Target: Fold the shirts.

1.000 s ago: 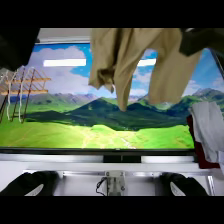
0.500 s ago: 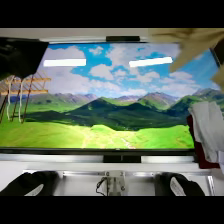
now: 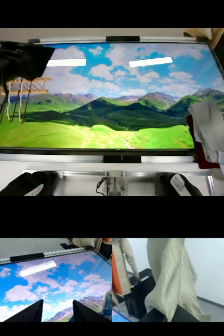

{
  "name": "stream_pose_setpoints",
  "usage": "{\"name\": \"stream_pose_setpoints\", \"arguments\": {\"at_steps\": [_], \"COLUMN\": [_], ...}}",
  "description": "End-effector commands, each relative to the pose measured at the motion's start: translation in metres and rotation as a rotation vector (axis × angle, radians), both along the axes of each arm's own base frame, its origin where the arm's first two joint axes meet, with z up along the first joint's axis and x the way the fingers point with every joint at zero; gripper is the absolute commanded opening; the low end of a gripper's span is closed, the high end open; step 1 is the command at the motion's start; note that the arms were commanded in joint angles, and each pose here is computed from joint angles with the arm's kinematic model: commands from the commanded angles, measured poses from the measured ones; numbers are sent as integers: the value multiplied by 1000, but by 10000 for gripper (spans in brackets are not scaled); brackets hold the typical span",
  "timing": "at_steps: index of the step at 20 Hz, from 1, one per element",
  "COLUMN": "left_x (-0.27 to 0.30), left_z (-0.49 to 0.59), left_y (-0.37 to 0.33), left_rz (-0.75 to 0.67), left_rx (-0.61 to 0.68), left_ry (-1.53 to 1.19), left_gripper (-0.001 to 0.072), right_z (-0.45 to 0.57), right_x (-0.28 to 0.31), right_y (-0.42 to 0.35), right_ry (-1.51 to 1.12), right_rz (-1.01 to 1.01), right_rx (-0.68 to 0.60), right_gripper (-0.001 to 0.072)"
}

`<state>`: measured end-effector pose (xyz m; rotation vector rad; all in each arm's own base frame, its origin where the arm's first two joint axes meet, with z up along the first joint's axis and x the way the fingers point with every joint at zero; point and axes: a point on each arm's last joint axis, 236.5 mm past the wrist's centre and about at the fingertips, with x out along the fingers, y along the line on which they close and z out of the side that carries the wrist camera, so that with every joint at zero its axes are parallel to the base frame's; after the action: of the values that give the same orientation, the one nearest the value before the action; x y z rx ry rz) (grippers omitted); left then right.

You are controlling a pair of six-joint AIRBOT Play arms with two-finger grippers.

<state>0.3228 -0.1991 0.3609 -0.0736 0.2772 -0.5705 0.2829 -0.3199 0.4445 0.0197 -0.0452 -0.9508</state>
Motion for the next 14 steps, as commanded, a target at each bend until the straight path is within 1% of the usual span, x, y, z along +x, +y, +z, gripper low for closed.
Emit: {"name": "stream_pose_setpoints", "arguments": {"at_steps": [1, 4, 9, 11, 14], "left_x": [-1, -3, -3, -3, -3], "left_z": [-10, -16, -16, -16, -16], "left_y": [0, 0, 0, 0, 0], "left_rz": [-3, -5, 5, 5, 5], "left_rx": [14, 27, -2, -2, -2], "left_ry": [38, 61, 81, 81, 81], "left_gripper": [464, 465, 464, 465, 464], "right_z": [4, 7, -22, -27, -20], "right_x": [1, 17, 40, 40, 18], "right_y": [-31, -46, -70, -82, -103], "right_ry": [-25, -32, 9, -12, -71], "right_rz": [-48, -47, -51, -63, -113], "right_rx": [3, 3, 42, 55, 45], "right_gripper": [53, 52, 52, 52, 52]}}
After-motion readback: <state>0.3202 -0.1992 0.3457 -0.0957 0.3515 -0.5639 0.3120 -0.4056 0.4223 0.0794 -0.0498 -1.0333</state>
